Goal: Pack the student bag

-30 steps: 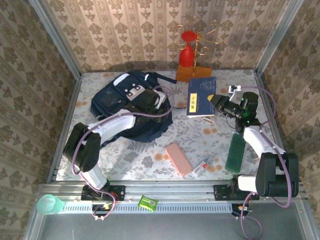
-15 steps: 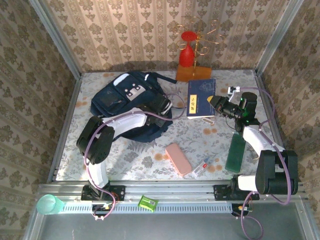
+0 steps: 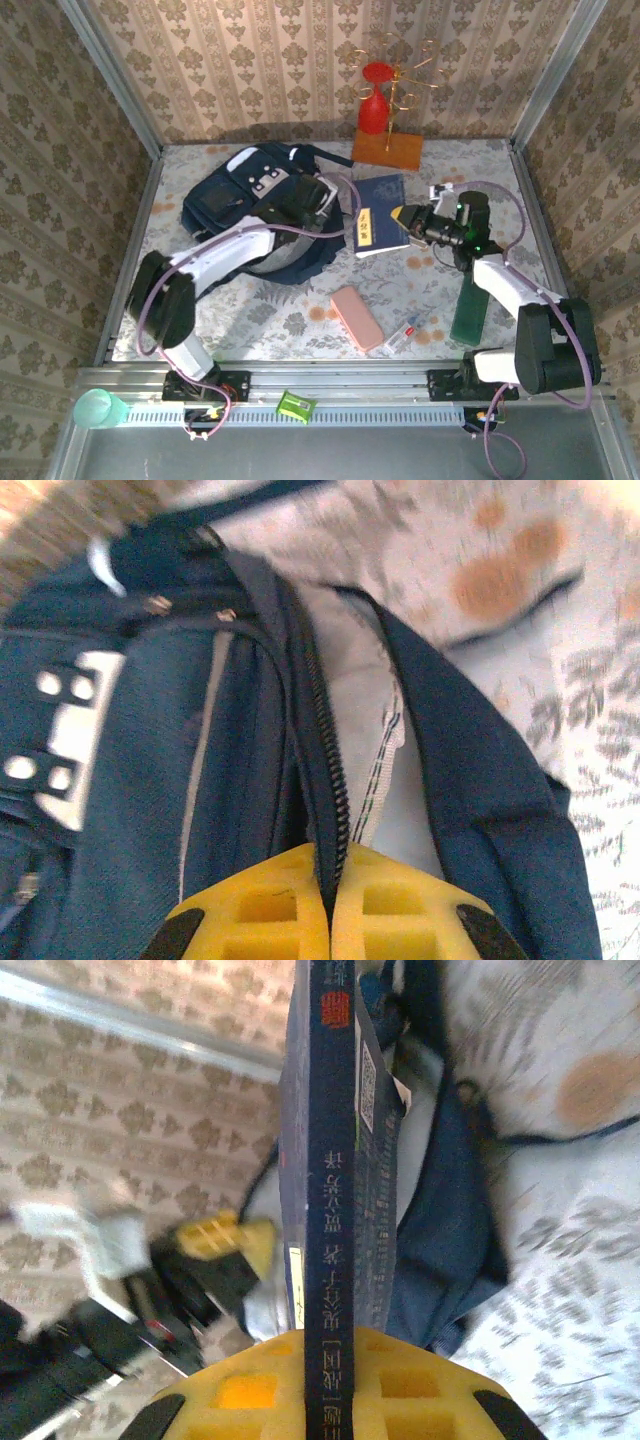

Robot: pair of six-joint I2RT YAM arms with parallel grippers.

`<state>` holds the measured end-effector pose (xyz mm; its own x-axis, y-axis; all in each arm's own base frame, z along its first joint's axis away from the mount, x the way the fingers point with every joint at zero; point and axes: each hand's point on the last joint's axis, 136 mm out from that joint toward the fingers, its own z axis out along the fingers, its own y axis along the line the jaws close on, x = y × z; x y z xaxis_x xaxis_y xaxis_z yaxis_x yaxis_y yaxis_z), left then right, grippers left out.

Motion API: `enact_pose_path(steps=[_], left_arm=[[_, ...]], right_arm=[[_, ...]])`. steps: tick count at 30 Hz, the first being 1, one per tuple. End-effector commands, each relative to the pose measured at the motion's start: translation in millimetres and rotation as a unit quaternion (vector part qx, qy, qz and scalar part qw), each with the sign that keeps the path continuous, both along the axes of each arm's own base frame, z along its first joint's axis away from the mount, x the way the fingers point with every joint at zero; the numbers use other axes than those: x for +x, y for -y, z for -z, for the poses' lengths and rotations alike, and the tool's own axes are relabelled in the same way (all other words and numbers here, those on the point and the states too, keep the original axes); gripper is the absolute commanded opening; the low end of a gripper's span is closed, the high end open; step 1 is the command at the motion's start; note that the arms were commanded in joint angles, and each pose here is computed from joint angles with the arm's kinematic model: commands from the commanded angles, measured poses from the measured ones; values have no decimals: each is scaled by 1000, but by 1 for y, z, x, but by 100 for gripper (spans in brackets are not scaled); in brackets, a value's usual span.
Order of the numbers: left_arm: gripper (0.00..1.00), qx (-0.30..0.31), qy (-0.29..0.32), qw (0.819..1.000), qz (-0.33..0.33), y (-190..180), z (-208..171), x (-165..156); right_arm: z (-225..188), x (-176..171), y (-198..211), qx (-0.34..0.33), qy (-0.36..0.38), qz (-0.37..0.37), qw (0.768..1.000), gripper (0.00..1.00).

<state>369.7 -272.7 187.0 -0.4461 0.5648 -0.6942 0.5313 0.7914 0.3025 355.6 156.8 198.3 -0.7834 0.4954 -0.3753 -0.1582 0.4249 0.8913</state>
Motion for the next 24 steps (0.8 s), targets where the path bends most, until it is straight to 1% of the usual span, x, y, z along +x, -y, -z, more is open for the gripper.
enact_pose_path(steps=[1,4,6,11,14,18,24], left_arm=[[0,-28,79,996,-19,-11,-57,14],[0,-30,100,994,-26,-20,-77,19],[0,-36,112,993,-30,-25,-90,22],[0,-63,133,989,-34,-35,-119,27],[0,-81,137,987,-29,-36,-130,30],[0,-86,139,986,-26,-37,-134,32],[0,-92,139,986,-28,-41,-135,34]], right_arm=[[-9,-8,-27,13,5,-23,1000,0],[-9,-8,-59,29,1,-53,998,0],[-1,-3,-81,35,-13,-71,997,0],[13,18,-126,54,-40,-93,993,0],[17,33,-151,65,-50,-103,991,0],[32,55,-171,73,-82,-93,990,0],[46,90,-185,72,-102,-63,990,0]])
